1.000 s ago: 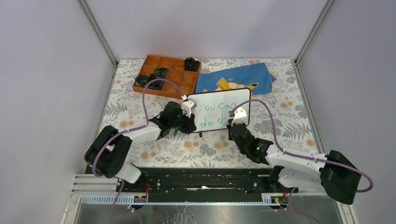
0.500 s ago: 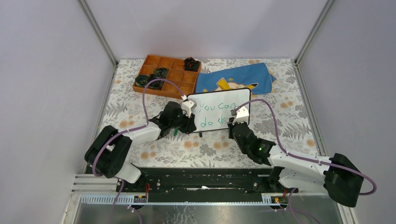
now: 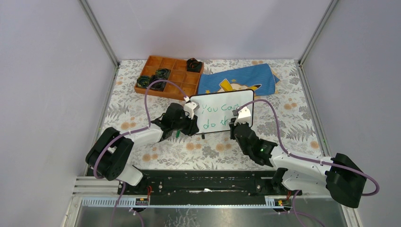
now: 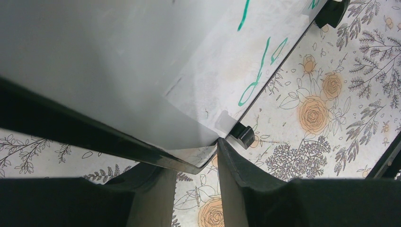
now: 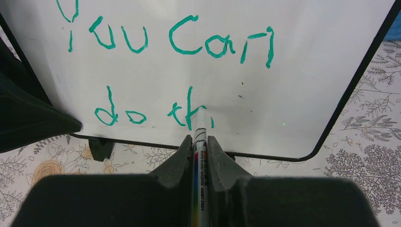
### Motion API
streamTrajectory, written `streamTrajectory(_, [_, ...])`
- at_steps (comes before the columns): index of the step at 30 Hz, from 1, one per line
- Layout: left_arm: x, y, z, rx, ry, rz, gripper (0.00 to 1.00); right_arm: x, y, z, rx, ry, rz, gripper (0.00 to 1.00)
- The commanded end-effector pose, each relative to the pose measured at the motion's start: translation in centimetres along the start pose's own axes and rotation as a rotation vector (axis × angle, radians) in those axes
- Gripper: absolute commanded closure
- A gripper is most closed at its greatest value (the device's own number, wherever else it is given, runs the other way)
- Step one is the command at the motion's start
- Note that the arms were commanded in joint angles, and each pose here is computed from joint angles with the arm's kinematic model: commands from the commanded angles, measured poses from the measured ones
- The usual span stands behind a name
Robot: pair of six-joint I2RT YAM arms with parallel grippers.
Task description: Write a sentence on the whiteboard
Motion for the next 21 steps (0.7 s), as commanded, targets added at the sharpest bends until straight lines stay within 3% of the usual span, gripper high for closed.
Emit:
streamTrajectory(1, [-0.1, 0.2, 0.0, 0.018, 0.032, -0.002, 0.59, 0.7, 0.4, -2.5, -0.08, 0.044, 0.011, 1.0])
streamTrajectory(21, [-0.1, 0.2, 0.0, 0.016, 0.033, -0.004, 0.59, -0.4, 0.4, -0.9, -0.038, 0.031, 0.043, 1.0])
Point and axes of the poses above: each gripper's point midway between its finger pads, its own y axis out along the fingers, its own x axis along the line the jaws close on, z = x × y, the point moved 4 cm from there along -y, back along the fingers, and after that the axes turned 12 degrees about y, right-handed, at the moved point
